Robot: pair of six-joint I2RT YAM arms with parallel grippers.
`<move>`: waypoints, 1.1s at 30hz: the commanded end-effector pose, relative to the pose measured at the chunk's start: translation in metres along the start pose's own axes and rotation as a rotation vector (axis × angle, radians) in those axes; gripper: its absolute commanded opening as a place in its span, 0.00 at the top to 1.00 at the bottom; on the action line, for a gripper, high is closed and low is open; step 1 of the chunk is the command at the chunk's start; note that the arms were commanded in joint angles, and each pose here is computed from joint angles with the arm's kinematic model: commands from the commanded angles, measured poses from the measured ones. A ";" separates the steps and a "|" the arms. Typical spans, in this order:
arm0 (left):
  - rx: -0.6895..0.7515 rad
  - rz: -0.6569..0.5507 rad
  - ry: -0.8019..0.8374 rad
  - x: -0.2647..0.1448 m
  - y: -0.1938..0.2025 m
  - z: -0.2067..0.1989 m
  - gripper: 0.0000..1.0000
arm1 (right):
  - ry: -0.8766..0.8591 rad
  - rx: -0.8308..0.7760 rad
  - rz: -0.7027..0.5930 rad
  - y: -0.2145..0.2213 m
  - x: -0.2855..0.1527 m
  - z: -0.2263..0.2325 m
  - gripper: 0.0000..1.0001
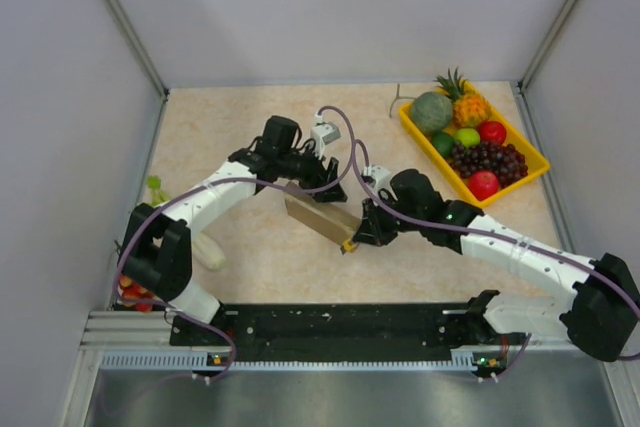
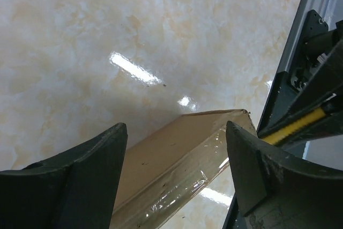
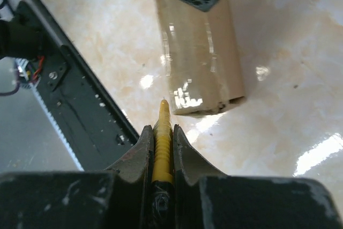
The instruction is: Unpack the express box
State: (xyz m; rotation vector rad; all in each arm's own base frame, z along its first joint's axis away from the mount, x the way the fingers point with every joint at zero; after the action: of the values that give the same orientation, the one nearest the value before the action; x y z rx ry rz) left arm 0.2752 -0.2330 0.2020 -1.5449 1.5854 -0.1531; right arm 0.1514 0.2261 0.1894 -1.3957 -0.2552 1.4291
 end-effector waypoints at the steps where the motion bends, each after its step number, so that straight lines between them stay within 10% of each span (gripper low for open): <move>1: 0.031 0.034 0.074 0.005 -0.006 -0.002 0.23 | 0.152 0.032 -0.135 -0.022 0.007 -0.014 1.00; 17: -0.065 0.135 0.187 0.014 0.029 0.000 0.21 | 0.420 0.138 -0.159 -0.006 -0.004 -0.043 1.00; 33: 0.151 0.161 -0.189 0.039 0.037 0.005 0.33 | 0.404 0.247 -0.255 -0.018 -0.026 -0.049 1.00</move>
State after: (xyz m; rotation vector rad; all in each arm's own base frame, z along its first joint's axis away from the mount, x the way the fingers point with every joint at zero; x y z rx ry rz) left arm 0.2476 -0.2521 0.1448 -1.3345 1.6477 -0.0083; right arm 0.1935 0.1916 0.1865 -1.4127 0.0579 0.9723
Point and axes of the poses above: each gripper's point midway between its finger pads, its own x axis out along the fingers, its own z axis along the line the jaws close on, y = z × x, the point moved 7 cm from there along -x, back along the fingers, and after that the axes turned 13 degrees about -x, right-handed, at the moved point
